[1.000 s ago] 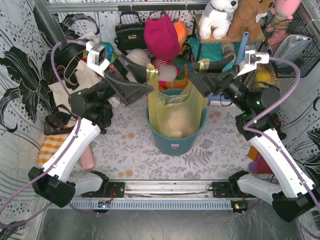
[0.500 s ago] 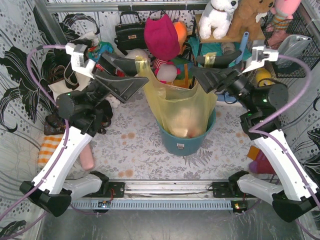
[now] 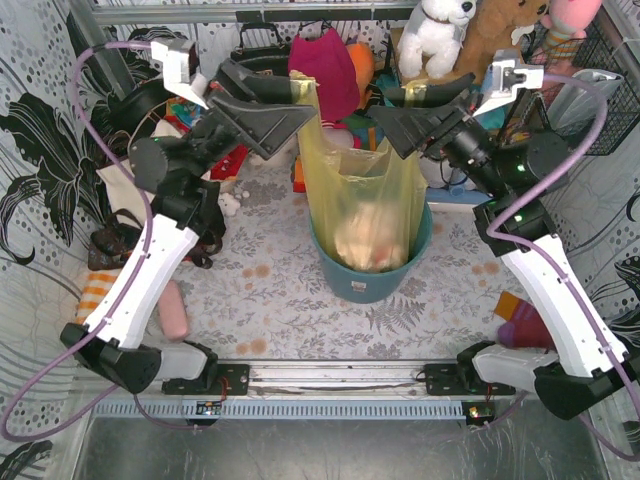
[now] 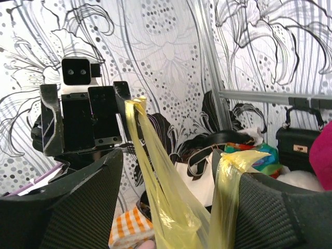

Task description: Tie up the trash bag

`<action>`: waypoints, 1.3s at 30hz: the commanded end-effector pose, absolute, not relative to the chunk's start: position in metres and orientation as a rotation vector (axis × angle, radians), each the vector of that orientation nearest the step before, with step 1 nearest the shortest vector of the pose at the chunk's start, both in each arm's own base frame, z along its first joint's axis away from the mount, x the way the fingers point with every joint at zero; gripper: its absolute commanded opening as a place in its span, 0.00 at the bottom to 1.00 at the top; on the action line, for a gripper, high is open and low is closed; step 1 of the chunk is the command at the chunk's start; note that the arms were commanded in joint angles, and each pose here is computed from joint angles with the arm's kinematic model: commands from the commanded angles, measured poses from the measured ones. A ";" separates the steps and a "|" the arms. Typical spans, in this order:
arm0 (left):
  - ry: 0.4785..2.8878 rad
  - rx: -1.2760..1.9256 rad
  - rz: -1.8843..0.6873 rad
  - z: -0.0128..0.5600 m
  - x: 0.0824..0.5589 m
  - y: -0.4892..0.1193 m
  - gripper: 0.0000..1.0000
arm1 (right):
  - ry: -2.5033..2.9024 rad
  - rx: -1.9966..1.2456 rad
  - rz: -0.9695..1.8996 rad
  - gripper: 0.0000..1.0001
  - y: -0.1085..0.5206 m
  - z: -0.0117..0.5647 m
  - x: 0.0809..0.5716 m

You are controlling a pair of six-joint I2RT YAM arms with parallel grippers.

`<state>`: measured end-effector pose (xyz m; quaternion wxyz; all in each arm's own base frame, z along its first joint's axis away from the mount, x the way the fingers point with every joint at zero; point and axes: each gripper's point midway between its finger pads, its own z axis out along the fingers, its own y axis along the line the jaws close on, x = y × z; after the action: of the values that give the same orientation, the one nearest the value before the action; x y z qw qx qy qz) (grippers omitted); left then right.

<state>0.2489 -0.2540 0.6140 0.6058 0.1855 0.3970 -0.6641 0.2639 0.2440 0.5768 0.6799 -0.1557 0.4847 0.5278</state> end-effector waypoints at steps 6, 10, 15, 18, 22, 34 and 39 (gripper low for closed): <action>0.875 0.411 -1.565 0.587 0.232 -0.244 0.83 | 1.089 -0.301 1.153 0.69 0.231 0.543 0.257; 0.909 0.398 -1.629 0.565 0.238 -0.249 0.83 | 1.148 -0.279 1.178 0.69 0.239 0.512 0.268; 0.898 0.416 -1.590 0.586 0.239 -0.244 0.83 | 1.107 -0.319 1.190 0.68 0.247 0.540 0.273; 0.854 0.458 -1.532 0.617 0.226 -0.236 0.83 | 1.030 -0.373 1.204 0.68 0.248 0.580 0.262; 0.806 0.483 -1.497 0.640 0.210 -0.229 0.83 | 0.957 -0.398 1.210 0.68 0.243 0.613 0.248; 0.943 0.352 -1.574 0.569 0.244 -0.237 0.83 | 1.167 -0.284 1.195 0.68 0.253 0.525 0.289; 0.875 0.442 -1.547 0.605 0.234 -0.239 0.83 | 1.114 -0.334 1.200 0.68 0.258 0.556 0.289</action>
<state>0.2663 -0.2501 0.5501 0.5695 0.1428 0.4463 -0.6753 0.3039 0.2618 0.5003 0.6374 -0.1279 0.5527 0.5214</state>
